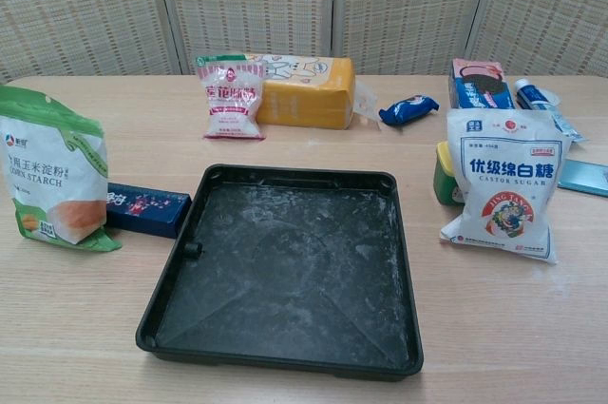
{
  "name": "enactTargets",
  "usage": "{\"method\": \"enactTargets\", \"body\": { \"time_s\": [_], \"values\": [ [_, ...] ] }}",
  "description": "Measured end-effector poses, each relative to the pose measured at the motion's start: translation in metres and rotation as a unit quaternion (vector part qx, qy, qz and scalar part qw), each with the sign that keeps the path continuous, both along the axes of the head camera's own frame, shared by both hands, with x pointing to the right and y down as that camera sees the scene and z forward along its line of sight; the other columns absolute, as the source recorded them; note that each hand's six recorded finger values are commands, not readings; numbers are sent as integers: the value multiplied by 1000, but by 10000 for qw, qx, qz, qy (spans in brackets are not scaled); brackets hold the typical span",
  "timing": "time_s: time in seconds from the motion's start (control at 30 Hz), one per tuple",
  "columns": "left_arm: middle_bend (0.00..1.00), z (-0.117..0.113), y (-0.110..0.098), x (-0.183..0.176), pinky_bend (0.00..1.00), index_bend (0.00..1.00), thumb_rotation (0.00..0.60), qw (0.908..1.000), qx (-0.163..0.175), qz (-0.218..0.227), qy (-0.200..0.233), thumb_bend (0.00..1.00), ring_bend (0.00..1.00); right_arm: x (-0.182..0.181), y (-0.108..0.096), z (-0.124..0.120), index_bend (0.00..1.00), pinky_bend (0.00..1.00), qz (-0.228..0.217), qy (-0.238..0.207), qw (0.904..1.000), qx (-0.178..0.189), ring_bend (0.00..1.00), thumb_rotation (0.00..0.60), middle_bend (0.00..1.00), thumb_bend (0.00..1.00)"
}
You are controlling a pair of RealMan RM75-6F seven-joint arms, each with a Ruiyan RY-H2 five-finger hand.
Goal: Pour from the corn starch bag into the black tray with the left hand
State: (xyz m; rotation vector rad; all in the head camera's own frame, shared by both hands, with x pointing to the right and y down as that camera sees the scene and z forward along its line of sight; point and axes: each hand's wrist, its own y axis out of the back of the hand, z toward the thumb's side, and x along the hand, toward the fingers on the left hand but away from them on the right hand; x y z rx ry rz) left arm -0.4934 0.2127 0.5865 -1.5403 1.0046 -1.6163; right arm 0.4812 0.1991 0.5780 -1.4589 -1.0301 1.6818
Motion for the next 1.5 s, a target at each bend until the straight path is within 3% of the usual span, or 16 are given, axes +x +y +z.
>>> {"method": "enactTargets", "body": {
  "time_s": [0.23,0.3,0.43,0.53,0.63,0.8,0.93,1.17,1.5],
  "values": [
    [0,1,-1,5,102,0,600,9999,-27,69,121,225,20,-3,2,0,0,0,-41,-13,10000,3,0,600,0,280],
    [0,1,-2,6,226,0,600,9996,-8,82,259,226,132,-4,4,-1,0,0,-66,-21,10000,-2,0,600,0,279],
    [0,3,-6,6,736,0,600,9972,-40,-34,746,225,640,-7,3,-2,0,0,-122,-49,9999,35,0,600,0,279],
    [2,7,-10,2,899,0,600,9910,-129,-307,1299,225,826,-12,2,-2,0,0,-199,-89,9997,54,0,600,0,280],
    [5,14,-13,-6,954,0,600,9792,-215,-705,1888,226,882,-16,0,-2,0,0,-273,-147,9995,69,0,600,0,280],
    [8,39,-12,-23,969,0,600,9528,-335,-1379,2684,225,893,-18,-2,-1,0,0,-325,-246,9992,31,0,600,0,280],
    [21,58,-11,-36,969,0,600,9436,-383,-1603,2873,226,893,-17,-5,0,0,0,-332,-333,9989,-8,0,600,0,280],
    [47,94,-3,-38,972,0,600,9194,-622,-1975,3344,224,896,-16,-8,2,0,0,-373,-398,9985,-43,0,600,0,279],
    [90,123,6,-27,984,3,600,8968,-1026,-2137,3735,223,908,-16,-10,4,0,0,-370,-424,9984,-70,0,600,0,279]
  ]
}}
